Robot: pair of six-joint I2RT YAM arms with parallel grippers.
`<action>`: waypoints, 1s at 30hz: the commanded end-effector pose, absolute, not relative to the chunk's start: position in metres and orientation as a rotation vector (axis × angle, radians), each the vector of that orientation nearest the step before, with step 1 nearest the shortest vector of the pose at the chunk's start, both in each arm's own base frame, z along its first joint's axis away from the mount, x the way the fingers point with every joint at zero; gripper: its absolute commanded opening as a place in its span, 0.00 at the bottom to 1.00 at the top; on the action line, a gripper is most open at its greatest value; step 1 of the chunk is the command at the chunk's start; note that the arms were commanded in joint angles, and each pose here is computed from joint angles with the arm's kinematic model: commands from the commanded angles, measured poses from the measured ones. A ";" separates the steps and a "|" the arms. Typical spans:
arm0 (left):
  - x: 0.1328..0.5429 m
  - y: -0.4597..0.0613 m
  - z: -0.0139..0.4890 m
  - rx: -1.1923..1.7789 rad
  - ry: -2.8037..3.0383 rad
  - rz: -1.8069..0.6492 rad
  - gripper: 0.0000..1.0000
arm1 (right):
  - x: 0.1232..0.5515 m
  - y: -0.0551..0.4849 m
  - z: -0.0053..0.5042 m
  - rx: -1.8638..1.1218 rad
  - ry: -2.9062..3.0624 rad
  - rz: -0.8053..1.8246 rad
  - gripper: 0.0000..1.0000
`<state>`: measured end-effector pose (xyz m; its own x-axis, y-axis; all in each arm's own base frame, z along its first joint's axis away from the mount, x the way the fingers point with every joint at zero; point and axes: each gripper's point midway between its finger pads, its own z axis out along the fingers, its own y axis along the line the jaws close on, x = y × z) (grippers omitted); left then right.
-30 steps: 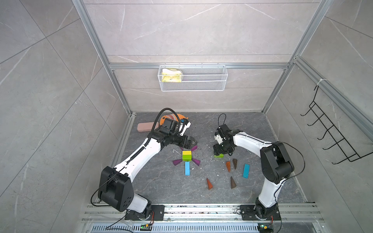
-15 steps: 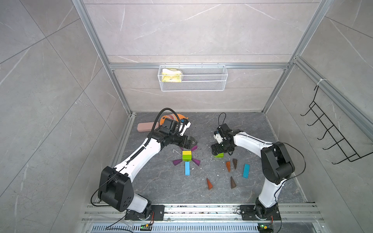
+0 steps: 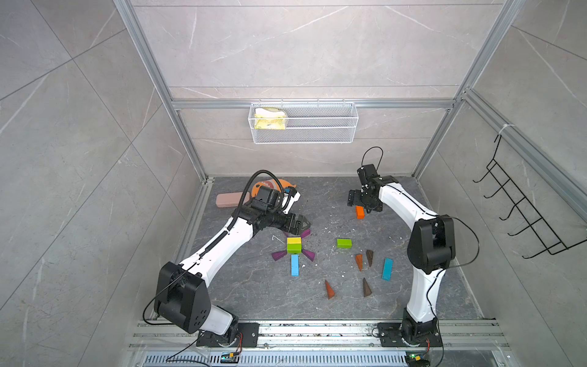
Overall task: Assemble a small pinwheel with building blocks
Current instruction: Pick up the building block from the center of the board.
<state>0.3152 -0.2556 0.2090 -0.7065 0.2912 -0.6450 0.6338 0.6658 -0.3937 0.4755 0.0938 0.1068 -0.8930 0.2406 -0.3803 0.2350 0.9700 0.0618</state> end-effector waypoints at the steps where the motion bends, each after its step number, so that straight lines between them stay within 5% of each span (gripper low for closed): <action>1: 0.313 -0.260 0.219 0.757 2.302 -0.853 1.00 | 0.472 0.108 0.084 0.554 2.774 0.079 0.97; 18: 0.314 -0.261 0.214 0.760 2.319 -0.857 1.00 | 0.509 0.082 0.053 0.459 2.750 -0.168 0.89; 20: 0.315 -0.261 0.213 0.761 2.322 -0.855 1.00 | 0.513 0.084 0.050 0.418 2.767 -0.149 0.85; 23: 0.316 -0.260 0.211 0.762 2.327 -0.844 1.00 | 0.517 0.085 0.044 0.373 2.783 -0.127 0.65; 30: 0.316 -0.260 0.208 0.764 2.337 -0.838 1.00 | 0.513 0.083 0.032 0.311 2.817 -0.113 0.64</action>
